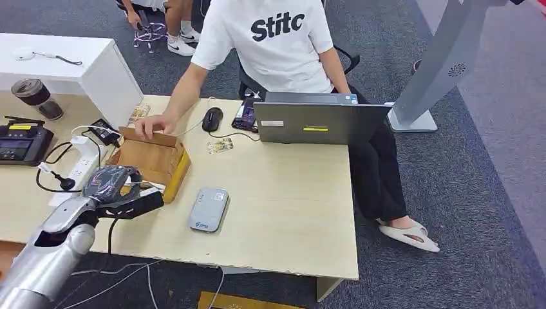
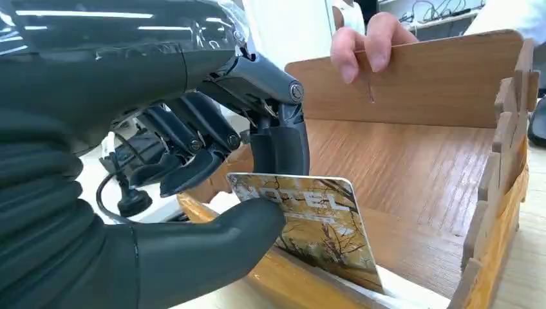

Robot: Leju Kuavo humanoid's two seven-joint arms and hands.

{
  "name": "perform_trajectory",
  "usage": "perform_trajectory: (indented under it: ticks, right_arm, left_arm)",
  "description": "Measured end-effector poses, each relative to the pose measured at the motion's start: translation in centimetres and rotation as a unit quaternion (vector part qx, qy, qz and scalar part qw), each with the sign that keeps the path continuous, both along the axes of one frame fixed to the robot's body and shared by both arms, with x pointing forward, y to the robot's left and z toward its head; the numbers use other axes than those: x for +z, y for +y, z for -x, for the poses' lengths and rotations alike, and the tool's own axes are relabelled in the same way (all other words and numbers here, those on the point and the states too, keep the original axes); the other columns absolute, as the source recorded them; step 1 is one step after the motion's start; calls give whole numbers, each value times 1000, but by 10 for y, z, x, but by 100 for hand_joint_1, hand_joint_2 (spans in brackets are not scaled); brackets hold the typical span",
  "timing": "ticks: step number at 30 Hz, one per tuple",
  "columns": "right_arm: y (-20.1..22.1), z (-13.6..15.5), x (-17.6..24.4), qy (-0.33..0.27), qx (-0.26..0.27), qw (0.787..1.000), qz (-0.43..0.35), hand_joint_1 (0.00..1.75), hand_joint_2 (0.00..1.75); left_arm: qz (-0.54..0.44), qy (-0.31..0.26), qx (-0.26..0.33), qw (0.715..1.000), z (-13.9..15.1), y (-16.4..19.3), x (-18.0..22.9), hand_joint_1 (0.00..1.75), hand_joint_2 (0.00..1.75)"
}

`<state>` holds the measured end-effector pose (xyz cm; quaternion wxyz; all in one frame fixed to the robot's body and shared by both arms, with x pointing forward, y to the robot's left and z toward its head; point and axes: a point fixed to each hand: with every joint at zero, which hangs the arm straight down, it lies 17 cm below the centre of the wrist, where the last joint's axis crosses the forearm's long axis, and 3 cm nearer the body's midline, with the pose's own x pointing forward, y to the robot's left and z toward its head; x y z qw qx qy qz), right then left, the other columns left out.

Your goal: Pass the card to the sensor for recognition and then transmit it.

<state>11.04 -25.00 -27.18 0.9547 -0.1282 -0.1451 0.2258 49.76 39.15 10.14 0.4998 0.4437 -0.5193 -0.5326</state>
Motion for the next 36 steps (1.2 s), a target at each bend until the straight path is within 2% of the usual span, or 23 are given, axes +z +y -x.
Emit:
perform_trajectory:
  ticks: [6,21,26,33,34,35,36]
  right_arm:
    - [0,-1,0,-1,-1,1000,0,0,175]
    - [0,-2,0,-4,-6,1000,-2,0,175]
    - [0,-3,1,-5,-6,1000,-1,0,175]
    - [-2,-16,4,-16,7,1000,10,0,175]
    - [-2,-18,4,-18,9,1000,10,0,175]
    - [-2,-20,5,-20,9,1000,12,0,175]
    - [-3,-22,5,-22,10,1000,12,0,175]
  left_arm:
    - [-25,-21,5,999,-5,13,15,175,175]
    - [-107,-113,35,987,-36,64,109,175,175]
    - [-166,-161,51,972,-47,78,157,175,175]
    - [-197,-217,92,952,-70,91,227,175,175]
    - [-196,-223,97,950,-72,92,233,152,175]
    - [-193,-231,100,948,-74,92,239,0,175]
    - [-188,-237,104,947,-76,92,243,0,175]
